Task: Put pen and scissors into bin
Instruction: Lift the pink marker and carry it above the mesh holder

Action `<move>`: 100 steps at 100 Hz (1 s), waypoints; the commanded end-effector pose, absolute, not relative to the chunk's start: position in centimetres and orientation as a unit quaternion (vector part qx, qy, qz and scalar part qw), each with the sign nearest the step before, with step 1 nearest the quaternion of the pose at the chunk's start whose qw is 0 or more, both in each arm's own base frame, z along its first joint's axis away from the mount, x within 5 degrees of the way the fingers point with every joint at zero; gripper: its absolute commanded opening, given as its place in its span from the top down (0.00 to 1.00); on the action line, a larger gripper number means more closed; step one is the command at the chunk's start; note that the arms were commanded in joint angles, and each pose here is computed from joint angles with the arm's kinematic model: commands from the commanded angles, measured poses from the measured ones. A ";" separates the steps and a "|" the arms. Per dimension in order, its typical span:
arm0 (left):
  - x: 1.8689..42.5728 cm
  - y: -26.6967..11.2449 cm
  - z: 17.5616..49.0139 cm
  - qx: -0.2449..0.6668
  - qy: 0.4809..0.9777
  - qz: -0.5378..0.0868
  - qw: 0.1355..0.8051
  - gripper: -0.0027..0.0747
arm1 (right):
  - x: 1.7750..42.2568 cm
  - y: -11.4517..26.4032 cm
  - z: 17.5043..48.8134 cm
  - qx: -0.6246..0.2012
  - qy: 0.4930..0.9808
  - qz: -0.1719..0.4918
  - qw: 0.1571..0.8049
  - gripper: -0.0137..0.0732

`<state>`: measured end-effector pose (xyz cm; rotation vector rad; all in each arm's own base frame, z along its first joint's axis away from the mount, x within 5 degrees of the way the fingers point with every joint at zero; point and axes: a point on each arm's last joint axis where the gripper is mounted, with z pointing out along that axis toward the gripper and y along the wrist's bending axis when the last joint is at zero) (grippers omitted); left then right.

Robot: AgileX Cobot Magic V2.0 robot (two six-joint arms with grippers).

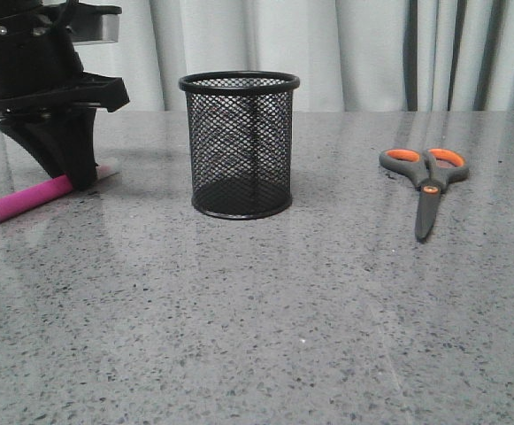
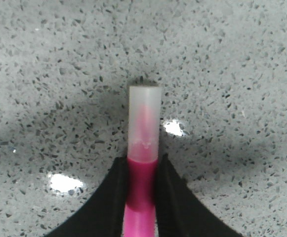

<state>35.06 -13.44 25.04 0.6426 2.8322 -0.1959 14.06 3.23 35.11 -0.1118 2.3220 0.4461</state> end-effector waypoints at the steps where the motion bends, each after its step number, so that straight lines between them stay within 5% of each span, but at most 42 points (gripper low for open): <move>1: 34.6 -13.7 27.2 0.221 0.962 -0.077 0.143 0.99 | 14.4 3.1 36.5 -0.040 0.890 0.174 0.420 0.38; 35: 32.0 -12.5 35.5 0.216 0.918 -0.086 0.321 0.99 | 14.6 3.1 36.7 -0.037 0.885 0.172 0.431 0.38; 56: 29.1 -14.7 41.3 0.241 0.831 -0.199 0.461 0.99 | 14.6 3.1 36.7 -0.036 0.884 0.172 0.433 0.38; 84: 28.3 -20.5 42.2 0.272 0.751 -0.255 0.545 0.99 | 14.4 3.2 36.5 -0.040 0.890 0.176 0.419 0.38; 100: 28.8 -23.5 40.1 0.295 0.748 -0.258 0.535 0.99 | 14.4 3.2 36.5 -0.041 0.890 0.176 0.418 0.38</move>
